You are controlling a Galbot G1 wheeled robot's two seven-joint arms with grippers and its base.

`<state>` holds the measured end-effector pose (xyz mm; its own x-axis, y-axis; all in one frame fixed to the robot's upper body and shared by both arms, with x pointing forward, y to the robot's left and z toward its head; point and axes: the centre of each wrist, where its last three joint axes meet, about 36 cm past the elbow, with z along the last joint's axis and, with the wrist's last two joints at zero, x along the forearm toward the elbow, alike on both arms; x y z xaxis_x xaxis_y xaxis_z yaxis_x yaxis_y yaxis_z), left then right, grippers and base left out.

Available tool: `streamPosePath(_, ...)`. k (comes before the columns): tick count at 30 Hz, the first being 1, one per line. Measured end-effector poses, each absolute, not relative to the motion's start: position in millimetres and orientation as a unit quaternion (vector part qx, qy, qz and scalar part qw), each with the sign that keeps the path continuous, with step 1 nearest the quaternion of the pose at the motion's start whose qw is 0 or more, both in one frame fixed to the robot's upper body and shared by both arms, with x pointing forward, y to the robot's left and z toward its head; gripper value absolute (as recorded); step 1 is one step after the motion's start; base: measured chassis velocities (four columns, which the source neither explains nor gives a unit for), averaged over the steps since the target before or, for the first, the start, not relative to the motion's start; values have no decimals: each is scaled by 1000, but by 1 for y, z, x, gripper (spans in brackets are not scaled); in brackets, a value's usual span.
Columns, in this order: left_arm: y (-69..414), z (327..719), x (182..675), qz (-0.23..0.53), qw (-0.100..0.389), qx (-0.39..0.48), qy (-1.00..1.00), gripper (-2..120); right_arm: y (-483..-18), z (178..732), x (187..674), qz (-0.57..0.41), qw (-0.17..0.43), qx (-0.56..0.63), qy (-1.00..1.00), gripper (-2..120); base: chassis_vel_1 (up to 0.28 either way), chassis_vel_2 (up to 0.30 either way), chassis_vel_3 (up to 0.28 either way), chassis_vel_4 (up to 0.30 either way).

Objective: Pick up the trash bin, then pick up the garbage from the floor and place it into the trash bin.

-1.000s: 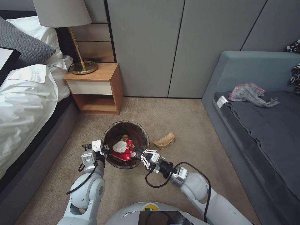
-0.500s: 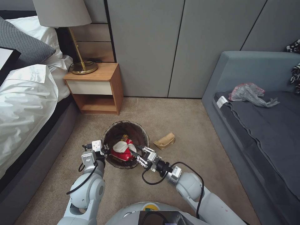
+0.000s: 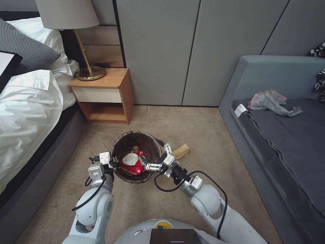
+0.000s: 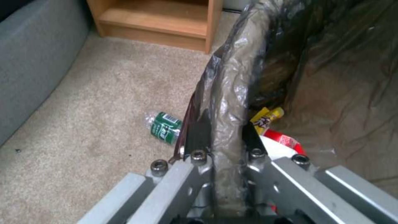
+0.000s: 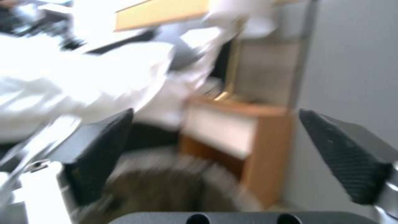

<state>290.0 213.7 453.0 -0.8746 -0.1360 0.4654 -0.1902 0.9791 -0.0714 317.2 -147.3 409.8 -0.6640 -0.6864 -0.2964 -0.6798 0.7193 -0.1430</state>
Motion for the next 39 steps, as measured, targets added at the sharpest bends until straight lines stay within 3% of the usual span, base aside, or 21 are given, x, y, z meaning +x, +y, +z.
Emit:
streamPosePath(7, 214, 453, 290, 58, 236, 84, -966, 0, -166, 437, 294, 3, 187, -217, 958, 100, 0, 0, 0, 0)
streamPosePath(17, 214, 453, 290, 58, 236, 84, -966, 0, -206, 350, 249, -18, 120, -74, 990, 100, 0, 0, 0, 0)
streamPosePath(22, 214, 453, 290, 58, 236, 84, -966, 0, -205, 322, 240, -13, 99, -57, 993, 100, 0, 0, 0, 0)
streamPosePath(39, 214, 453, 290, 58, 236, 84, -966, 0, -208, 314, 255, -18, 108, -53, 993, 97, 0, 0, 0, 0)
